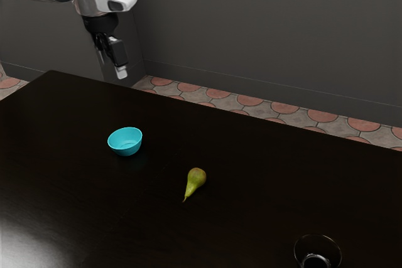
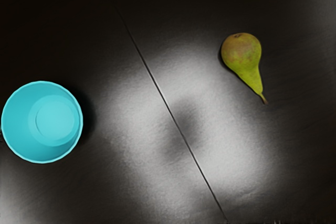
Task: Place the pear in the bowl.
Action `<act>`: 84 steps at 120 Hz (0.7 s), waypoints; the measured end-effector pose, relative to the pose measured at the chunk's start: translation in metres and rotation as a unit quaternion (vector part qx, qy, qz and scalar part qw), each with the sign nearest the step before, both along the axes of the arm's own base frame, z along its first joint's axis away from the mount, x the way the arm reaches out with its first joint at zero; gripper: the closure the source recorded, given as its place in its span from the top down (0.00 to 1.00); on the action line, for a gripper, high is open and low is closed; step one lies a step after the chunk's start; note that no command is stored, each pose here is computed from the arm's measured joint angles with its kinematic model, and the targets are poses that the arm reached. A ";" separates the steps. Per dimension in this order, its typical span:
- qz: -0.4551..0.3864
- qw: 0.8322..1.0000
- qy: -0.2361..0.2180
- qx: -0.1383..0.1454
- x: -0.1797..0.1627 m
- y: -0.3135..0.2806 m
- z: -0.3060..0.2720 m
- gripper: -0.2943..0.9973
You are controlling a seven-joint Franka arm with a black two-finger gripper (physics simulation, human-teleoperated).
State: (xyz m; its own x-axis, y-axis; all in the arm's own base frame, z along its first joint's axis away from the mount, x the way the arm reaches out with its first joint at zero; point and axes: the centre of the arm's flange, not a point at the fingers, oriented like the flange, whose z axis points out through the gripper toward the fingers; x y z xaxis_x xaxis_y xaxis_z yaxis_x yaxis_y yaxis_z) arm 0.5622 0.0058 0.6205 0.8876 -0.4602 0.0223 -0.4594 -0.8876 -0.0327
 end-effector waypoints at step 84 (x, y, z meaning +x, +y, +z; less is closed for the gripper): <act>-0.063 0.994 0.088 -0.007 0.041 -0.141 -0.176 0.77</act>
